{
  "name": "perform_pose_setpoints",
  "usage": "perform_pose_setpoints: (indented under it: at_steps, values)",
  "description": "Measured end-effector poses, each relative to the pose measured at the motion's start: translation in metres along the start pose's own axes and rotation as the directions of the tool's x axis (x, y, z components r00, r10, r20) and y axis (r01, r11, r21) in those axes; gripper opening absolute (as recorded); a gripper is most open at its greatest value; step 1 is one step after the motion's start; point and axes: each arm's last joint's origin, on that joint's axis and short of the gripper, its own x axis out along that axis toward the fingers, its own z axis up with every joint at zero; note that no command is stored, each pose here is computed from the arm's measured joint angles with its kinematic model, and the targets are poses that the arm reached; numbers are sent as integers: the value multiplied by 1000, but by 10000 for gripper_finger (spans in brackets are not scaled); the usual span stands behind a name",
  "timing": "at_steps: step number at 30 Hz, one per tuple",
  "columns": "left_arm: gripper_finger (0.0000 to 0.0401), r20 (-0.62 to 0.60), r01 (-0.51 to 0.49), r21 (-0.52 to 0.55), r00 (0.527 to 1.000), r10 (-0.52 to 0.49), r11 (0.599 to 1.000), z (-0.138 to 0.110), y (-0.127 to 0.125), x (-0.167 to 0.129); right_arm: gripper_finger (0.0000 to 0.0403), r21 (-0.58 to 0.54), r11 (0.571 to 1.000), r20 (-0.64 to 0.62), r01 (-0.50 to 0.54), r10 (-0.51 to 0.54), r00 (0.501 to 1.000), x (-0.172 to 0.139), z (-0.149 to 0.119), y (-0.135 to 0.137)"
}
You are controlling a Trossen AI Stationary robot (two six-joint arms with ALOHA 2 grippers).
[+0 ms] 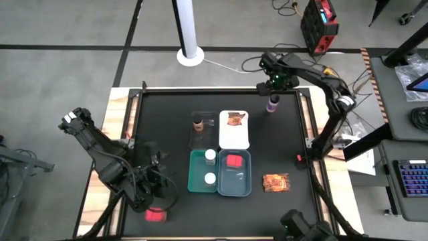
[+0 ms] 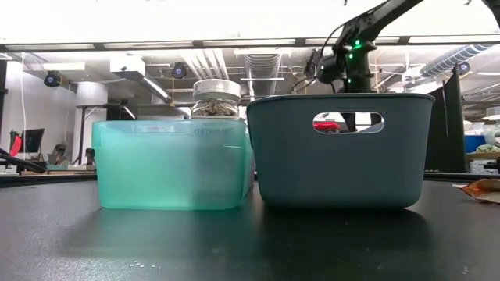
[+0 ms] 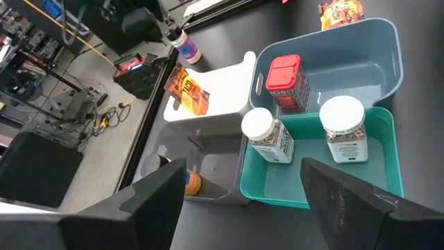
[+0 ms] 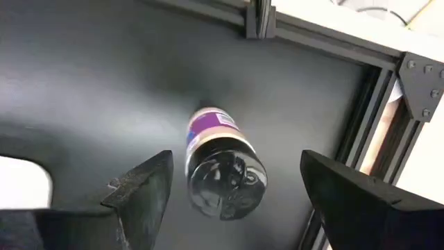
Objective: Sort spices by type
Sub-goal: Put the black seasoning bottle into the black bin
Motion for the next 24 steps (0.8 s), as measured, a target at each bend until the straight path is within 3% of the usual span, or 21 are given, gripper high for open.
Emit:
perform_pose_setpoints:
  at_steps: [7, 15, 24]
  values:
    - [267, 0, 0, -2, 1000, 0, 1000, 0, 0, 0, 315, -25, 999, -65, 28, -30, 997, 16, 3, 4]
    - [267, 1, 1, -7, 1000, -1, 1000, 0, 0, 0, 297, -28, 1000, -138, -3, -1, 990, 30, -2, 3]
    - [267, 0, 2, -7, 1000, -2, 1000, 0, 0, 0, 276, -29, 1000, -136, -4, 0, 991, 38, -3, 2]
